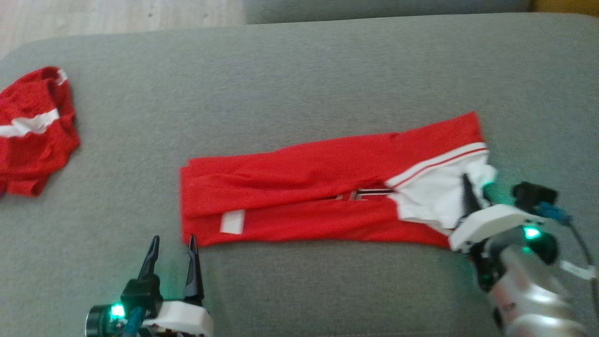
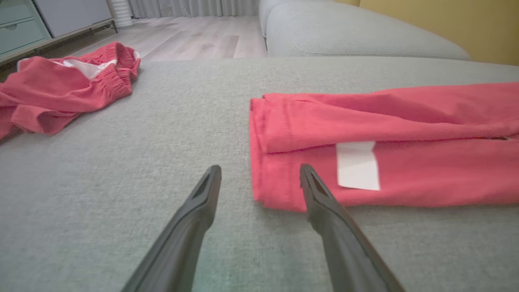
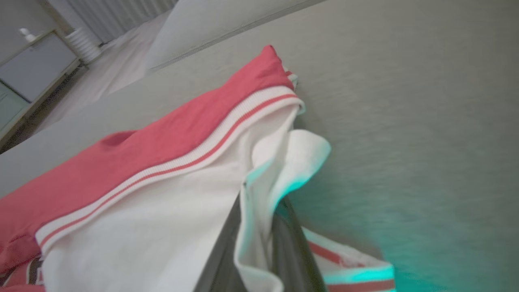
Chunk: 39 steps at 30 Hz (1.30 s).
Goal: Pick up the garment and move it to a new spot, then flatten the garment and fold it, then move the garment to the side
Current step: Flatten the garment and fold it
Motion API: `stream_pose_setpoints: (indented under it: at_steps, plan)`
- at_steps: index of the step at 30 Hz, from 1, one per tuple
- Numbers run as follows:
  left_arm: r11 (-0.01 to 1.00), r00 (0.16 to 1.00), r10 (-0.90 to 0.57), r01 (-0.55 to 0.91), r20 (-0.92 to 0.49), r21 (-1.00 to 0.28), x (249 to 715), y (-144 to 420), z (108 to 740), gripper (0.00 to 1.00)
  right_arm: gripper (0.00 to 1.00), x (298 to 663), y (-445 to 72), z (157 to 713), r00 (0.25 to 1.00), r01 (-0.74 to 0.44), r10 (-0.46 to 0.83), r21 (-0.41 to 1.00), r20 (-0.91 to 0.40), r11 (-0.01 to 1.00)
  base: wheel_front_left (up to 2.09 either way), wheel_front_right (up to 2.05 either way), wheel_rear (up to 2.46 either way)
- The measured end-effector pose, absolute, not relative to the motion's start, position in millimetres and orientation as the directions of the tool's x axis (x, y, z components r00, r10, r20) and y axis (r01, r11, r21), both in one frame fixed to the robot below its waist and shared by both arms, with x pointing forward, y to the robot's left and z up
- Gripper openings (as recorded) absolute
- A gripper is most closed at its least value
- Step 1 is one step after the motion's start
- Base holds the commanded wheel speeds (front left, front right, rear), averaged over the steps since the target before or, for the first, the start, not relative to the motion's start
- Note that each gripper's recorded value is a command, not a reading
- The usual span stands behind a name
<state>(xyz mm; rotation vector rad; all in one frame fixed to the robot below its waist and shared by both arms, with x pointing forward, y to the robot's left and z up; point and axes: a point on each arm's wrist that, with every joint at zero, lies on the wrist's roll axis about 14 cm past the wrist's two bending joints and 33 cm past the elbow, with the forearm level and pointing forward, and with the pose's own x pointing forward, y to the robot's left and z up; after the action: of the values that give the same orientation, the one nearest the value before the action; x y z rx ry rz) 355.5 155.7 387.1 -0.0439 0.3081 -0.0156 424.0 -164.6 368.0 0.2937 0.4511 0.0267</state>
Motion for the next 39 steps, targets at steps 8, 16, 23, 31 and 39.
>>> stream_pose_setpoints:
  at_steps: [8,16,23,31,39]
  plan:
    - [0.99,0.955,-0.135,0.118,-0.264,-0.081,373.2,117.8,397.6,1.0,0.0,419.5,-232.8,394.5,0.937,0.137,-0.057,0.211,-0.346,0.968,0.0,0.0,0.0]
    - [0.989,0.955,-0.14,0.124,-0.26,-0.078,370.9,116.3,399.4,1.0,0.0,439.5,-137.6,431.4,0.961,-0.138,0.19,0.251,-0.199,0.958,0.0,0.0,0.0]
    - [0.994,0.96,-0.088,0.07,-0.266,-0.079,358.1,133.3,399.6,1.0,0.0,423.8,-34.6,438.7,0.867,-0.396,0.468,0.335,-0.171,0.855,0.0,0.0,0.0]
    - [0.998,0.963,0.007,-0.025,-0.271,-0.063,338.4,161.8,401.1,1.0,0.0,401.5,43.8,436.0,0.722,-0.56,0.666,0.406,-0.188,0.722,0.0,0.0,0.0]
    - [0.994,0.958,0.074,-0.094,-0.277,-0.059,326.9,180.9,400.8,1.0,1.0,402.2,78.5,451.1,0.67,-0.615,0.731,0.454,-0.129,0.644,0.0,0.0,0.0]
